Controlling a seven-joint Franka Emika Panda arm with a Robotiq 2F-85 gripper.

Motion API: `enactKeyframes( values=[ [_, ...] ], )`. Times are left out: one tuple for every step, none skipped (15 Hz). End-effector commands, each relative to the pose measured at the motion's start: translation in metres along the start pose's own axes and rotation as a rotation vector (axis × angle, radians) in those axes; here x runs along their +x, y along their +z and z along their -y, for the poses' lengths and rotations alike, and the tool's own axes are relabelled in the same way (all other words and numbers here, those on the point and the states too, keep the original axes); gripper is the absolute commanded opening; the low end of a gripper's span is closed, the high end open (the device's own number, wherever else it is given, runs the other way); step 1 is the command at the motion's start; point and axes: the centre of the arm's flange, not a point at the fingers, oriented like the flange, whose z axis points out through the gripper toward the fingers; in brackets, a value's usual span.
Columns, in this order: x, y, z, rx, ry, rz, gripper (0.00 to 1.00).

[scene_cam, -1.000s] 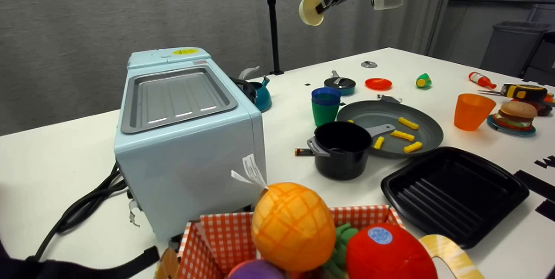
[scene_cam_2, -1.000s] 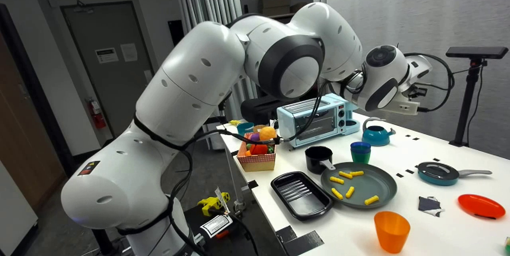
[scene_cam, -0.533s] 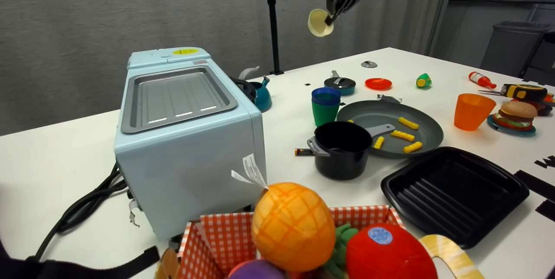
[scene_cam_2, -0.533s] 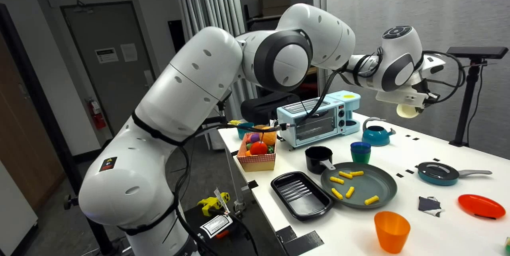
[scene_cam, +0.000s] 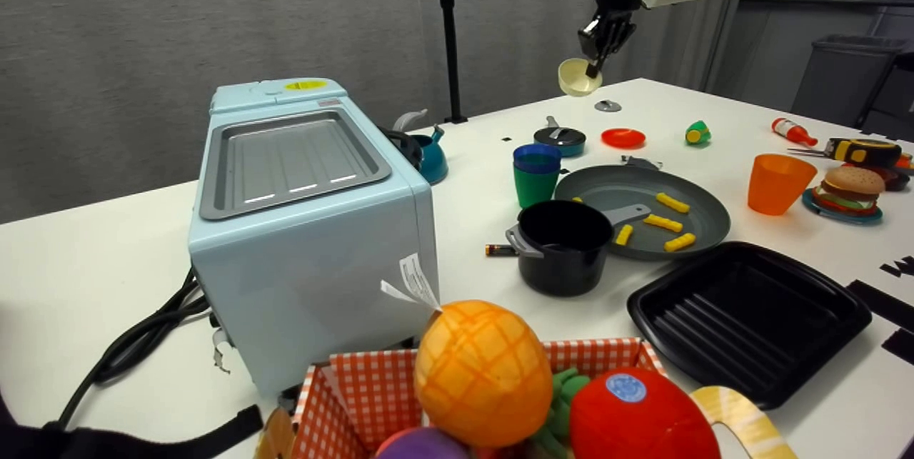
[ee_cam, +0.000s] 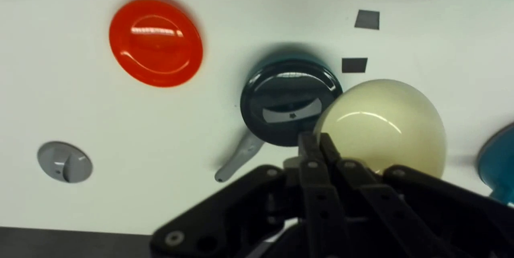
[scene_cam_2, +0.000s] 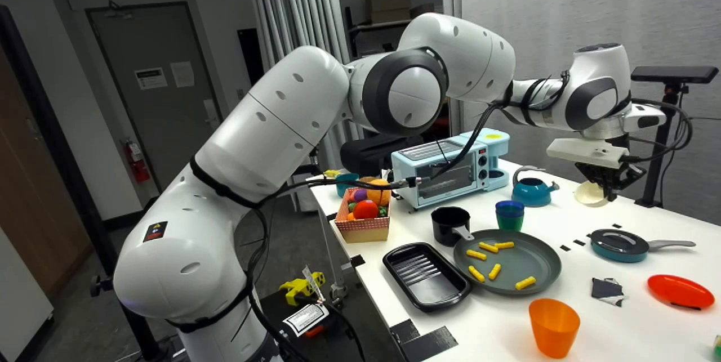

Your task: Pour the things in the white bowl onto the plate

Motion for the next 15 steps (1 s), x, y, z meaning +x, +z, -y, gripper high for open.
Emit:
enactKeyframes(
  values=[
    [0.010, 0.027, -0.025, -0.035, 0.068, 0.113, 0.01],
    [0.004, 0.034, -0.034, -0.049, 0.083, 0.144, 0.01],
    [-0.003, 0.043, -0.042, -0.057, 0.089, 0.179, 0.01],
    [-0.009, 0.050, -0.048, -0.063, 0.095, 0.209, 0.01],
    [-0.016, 0.058, -0.053, -0.070, 0.102, 0.239, 0.01],
    [-0.021, 0.065, -0.057, -0.071, 0.108, 0.266, 0.01],
    [-0.026, 0.072, -0.060, -0.073, 0.109, 0.286, 0.01],
    [-0.031, 0.079, -0.062, -0.069, 0.109, 0.302, 0.01],
    [-0.035, 0.087, -0.063, -0.061, 0.109, 0.321, 0.01],
    [-0.039, 0.095, -0.062, -0.053, 0.109, 0.335, 0.01],
    [-0.042, 0.103, -0.062, -0.053, 0.110, 0.345, 0.01],
    [-0.043, 0.111, -0.061, -0.048, 0.119, 0.364, 0.01],
    [-0.045, 0.119, -0.059, -0.047, 0.118, 0.376, 0.01],
    [-0.047, 0.126, -0.058, -0.054, 0.120, 0.381, 0.01],
    [-0.049, 0.131, -0.058, -0.057, 0.125, 0.390, 0.01]
  ],
)
